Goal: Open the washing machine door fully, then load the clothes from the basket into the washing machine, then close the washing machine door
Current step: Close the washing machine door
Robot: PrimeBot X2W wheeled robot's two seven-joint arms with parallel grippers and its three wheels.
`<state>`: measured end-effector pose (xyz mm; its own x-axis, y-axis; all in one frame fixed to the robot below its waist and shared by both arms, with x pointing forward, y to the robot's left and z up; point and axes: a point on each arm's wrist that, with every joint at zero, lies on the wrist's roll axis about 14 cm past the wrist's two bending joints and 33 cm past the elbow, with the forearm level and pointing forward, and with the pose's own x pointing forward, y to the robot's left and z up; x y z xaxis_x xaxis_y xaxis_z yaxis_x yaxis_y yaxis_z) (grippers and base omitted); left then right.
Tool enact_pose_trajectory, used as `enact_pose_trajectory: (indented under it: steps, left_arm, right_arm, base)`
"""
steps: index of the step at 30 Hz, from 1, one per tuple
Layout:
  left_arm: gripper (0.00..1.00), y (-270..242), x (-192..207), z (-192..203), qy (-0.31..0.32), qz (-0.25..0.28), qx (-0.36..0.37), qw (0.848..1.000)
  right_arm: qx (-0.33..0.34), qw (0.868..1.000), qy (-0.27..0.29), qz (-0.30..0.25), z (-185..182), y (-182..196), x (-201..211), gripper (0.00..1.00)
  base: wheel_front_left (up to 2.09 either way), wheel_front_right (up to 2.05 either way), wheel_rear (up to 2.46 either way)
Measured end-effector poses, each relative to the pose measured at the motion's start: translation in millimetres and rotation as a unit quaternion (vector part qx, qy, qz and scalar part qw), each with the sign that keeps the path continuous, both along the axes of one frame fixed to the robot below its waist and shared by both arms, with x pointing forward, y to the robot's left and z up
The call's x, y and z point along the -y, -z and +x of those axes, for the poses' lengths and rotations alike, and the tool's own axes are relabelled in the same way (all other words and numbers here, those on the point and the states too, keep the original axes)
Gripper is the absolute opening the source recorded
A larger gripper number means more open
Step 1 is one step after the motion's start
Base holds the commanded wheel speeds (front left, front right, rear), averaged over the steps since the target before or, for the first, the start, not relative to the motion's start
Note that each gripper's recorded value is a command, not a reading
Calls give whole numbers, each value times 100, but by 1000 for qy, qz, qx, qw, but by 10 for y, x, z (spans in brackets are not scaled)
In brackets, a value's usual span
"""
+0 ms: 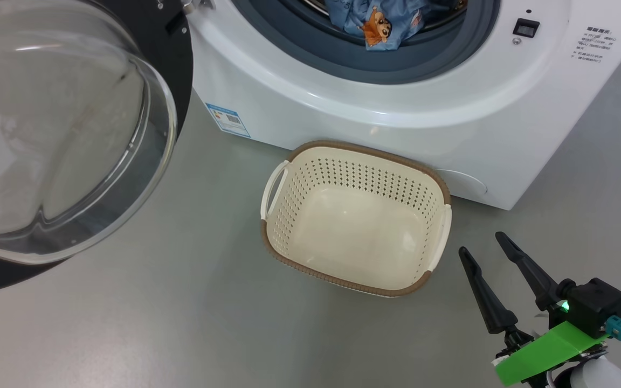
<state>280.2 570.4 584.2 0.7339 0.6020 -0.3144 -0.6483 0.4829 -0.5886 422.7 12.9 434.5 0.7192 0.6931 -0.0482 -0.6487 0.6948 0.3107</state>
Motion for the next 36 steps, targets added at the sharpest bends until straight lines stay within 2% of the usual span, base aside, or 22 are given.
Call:
enact_pose_trajectory:
  steps: [17, 28, 36]
  left_arm:
    - [0, 26, 222, -27, 75, -67, -20, 995]
    - [0, 37, 397, -67, 129, -96, -36, 986]
    - [0, 62, 587, -96, 182, -129, -51, 973]
  right_arm:
    - [17, 1000, -3, 1, -25, -135, -21, 100]
    - [32, 999, 9, -1, -39, -257, 49, 100]
    - [37, 999, 23, -3, -63, -308, 150, 100]
  base:
    - [0, 0, 0]
    - [0, 0, 0]
    - [0, 0, 0]
